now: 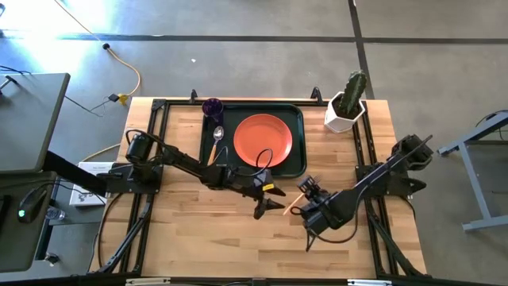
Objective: Pick and place plate/cup/fork/spoon on tray
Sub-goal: Put the fork on the left side of the serving tray, between the plate and the spoon
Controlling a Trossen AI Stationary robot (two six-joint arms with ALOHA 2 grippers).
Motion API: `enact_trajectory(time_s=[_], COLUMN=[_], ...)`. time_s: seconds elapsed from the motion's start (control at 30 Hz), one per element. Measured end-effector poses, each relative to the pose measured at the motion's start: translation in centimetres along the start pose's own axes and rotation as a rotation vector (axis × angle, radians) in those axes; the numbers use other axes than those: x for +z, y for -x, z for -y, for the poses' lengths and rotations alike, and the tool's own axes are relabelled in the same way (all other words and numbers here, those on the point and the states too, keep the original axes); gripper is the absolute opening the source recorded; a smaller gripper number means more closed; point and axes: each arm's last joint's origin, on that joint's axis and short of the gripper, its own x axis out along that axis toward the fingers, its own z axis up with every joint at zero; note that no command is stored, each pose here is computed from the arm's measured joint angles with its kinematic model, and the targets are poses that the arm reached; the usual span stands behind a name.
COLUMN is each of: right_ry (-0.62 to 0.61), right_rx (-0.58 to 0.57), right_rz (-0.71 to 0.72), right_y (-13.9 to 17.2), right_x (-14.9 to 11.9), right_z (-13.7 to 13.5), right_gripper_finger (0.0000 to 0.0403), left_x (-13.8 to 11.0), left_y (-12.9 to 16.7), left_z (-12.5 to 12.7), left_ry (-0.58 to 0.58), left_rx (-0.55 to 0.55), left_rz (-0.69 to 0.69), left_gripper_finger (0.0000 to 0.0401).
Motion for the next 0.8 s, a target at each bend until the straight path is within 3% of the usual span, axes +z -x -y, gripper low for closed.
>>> enact_trajectory(time_s=[0.43, 0.8], right_ry=[0.101, 0.083], right_rx=[-0.079, -0.122], right_rz=[-0.014, -0.014], right_y=[-0.9, -0.7], right_x=[0.1, 0.2], right_z=[1.7, 1.7], right_gripper_finger=[0.0003, 0.0001], left_x=[0.4, -0.1], left_y=[-2.5, -2.9], left_z=[-2.7, -4.7], left_ry=[0.216, 0.310], left_rx=[-0.138, -0.005], left_rz=[-0.073, -0.140], left_gripper_finger=[0.0234, 0.0234])
